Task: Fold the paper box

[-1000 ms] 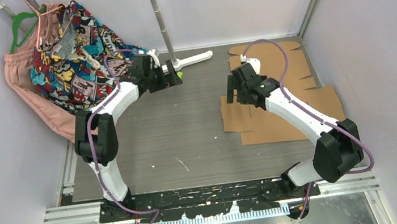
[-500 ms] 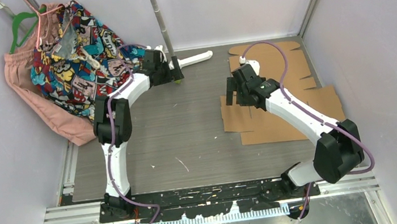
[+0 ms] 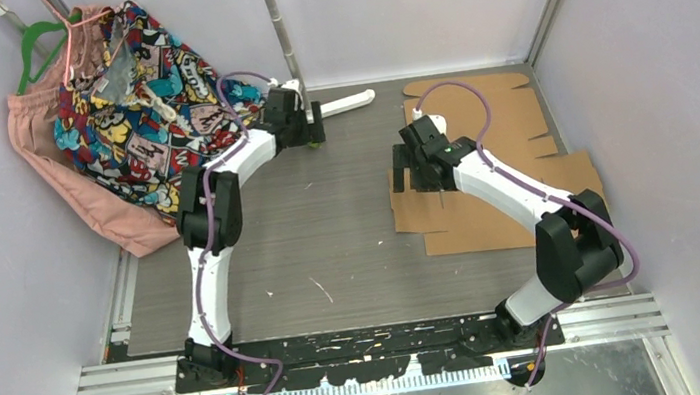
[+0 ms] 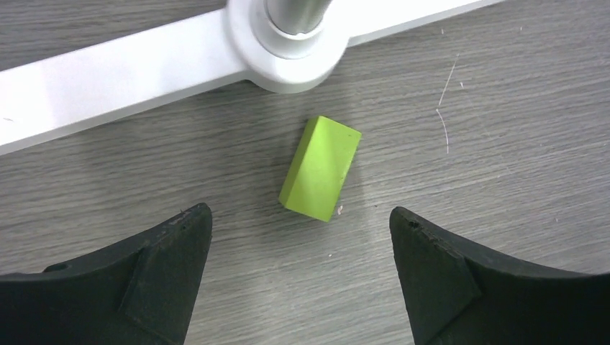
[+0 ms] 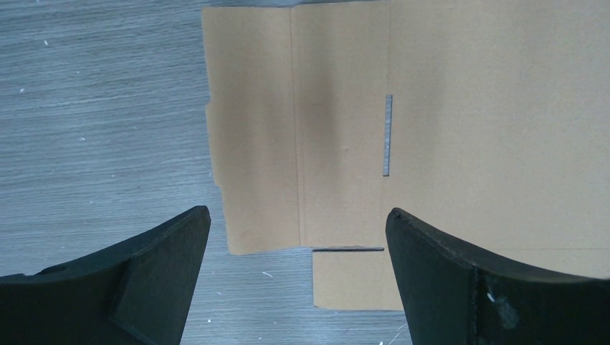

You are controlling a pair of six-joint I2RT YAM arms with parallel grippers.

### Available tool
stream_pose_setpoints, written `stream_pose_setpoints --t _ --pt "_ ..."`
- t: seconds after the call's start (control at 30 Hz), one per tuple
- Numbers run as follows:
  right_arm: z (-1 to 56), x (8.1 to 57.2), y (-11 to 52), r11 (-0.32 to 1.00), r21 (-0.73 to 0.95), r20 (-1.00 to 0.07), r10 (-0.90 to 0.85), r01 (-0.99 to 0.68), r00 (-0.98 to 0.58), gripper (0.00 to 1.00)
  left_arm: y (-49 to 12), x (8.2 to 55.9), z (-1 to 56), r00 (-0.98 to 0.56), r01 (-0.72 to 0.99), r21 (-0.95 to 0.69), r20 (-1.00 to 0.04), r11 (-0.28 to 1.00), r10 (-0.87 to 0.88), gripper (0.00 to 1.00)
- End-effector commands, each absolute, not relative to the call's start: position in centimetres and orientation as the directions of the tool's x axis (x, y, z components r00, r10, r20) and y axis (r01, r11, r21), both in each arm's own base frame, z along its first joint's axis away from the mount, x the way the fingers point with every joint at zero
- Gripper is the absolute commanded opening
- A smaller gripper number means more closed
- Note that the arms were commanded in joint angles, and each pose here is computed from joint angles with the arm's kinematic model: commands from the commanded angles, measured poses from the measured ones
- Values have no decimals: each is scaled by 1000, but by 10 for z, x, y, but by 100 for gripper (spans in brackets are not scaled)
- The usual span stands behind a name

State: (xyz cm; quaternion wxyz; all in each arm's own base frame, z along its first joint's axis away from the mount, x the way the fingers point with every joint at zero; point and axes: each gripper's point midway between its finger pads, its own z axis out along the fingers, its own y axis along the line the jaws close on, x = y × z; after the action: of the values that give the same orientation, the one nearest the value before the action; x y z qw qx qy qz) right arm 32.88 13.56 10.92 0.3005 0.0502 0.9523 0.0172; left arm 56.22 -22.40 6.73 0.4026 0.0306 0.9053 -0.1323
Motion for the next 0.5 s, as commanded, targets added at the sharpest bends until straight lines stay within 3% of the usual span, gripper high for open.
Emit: stream_pose_setpoints --t 0.0,0.2,0.27,0.47 --pt "132 348 151 990 126 -620 131 66 -774 97 -233 580 78 -610 193 -171 -792 966 -18 92" --pt "130 348 152 990 125 -617 129 65 -776 97 -240 583 69 -619 204 -176 -785 963 -12 83" --pt "128 347 151 990 122 -615 126 65 -778 97 -244 586 67 -623 213 -179 -782 960 -8 72" --pt "127 346 153 989 134 -609 133 64 -782 97 -244 587 60 -639 203 -179 -769 963 -8 52"
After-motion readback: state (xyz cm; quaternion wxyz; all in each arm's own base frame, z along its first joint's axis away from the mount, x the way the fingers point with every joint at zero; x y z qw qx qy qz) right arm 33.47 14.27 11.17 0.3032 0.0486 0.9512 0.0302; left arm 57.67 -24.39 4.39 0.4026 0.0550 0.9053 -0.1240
